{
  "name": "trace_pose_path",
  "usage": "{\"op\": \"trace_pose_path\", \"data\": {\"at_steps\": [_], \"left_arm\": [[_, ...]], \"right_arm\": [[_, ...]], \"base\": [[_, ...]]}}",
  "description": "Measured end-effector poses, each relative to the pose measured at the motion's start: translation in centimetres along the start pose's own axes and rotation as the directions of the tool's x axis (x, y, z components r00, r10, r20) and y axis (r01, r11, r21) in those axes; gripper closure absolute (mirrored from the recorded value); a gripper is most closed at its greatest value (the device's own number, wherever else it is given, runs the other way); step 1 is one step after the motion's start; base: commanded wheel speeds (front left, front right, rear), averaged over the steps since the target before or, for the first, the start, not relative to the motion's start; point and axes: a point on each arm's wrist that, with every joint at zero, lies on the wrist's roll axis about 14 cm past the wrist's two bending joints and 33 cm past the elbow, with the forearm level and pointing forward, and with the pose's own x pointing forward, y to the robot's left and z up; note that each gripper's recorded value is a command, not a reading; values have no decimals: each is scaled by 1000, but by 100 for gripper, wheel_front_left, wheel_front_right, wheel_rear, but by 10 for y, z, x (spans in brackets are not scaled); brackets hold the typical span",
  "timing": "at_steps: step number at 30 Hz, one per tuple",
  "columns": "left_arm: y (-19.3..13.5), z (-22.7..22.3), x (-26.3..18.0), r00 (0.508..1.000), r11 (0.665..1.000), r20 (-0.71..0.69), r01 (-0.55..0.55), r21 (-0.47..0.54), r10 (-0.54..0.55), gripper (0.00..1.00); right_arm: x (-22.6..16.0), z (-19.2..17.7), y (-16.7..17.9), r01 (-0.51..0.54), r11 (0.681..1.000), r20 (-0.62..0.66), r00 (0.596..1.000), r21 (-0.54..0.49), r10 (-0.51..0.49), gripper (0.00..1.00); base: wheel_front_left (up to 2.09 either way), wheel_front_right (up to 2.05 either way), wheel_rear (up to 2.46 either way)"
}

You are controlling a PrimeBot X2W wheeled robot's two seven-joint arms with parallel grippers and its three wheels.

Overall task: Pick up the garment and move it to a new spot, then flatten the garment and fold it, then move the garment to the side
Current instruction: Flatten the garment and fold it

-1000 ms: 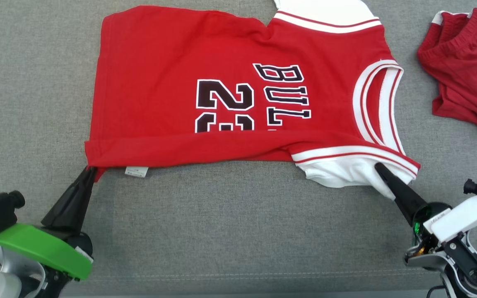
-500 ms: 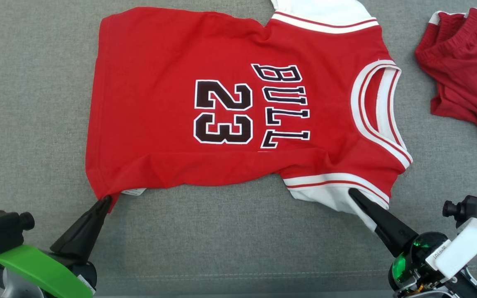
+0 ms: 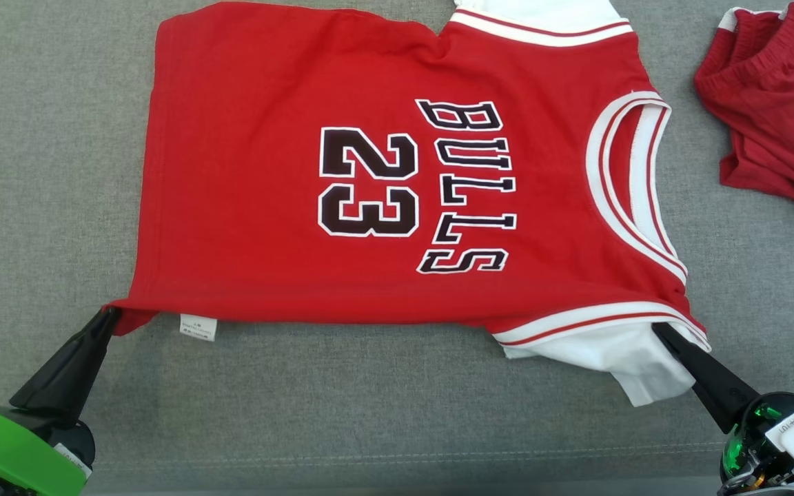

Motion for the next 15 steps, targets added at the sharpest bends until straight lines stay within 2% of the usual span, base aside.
{"op": "trace_pose_path", "data": {"at_steps": [5,11,15], "left_arm": [[1,-1,-3,1000,1000,-30,-1,-21,0,100],[2,1,-4,996,1000,-84,7,23,-5,100],[0,4,-4,994,999,-109,21,42,-17,100]], "right_arm": [[-2,3,-3,7,1000,-8,1000,4,-7,100],[-2,12,-10,37,999,-21,999,-30,-38,100],[3,18,-4,20,998,-27,999,-54,-21,100]], "base": [[0,0,0],[0,0,0],[0,0,0]]}}
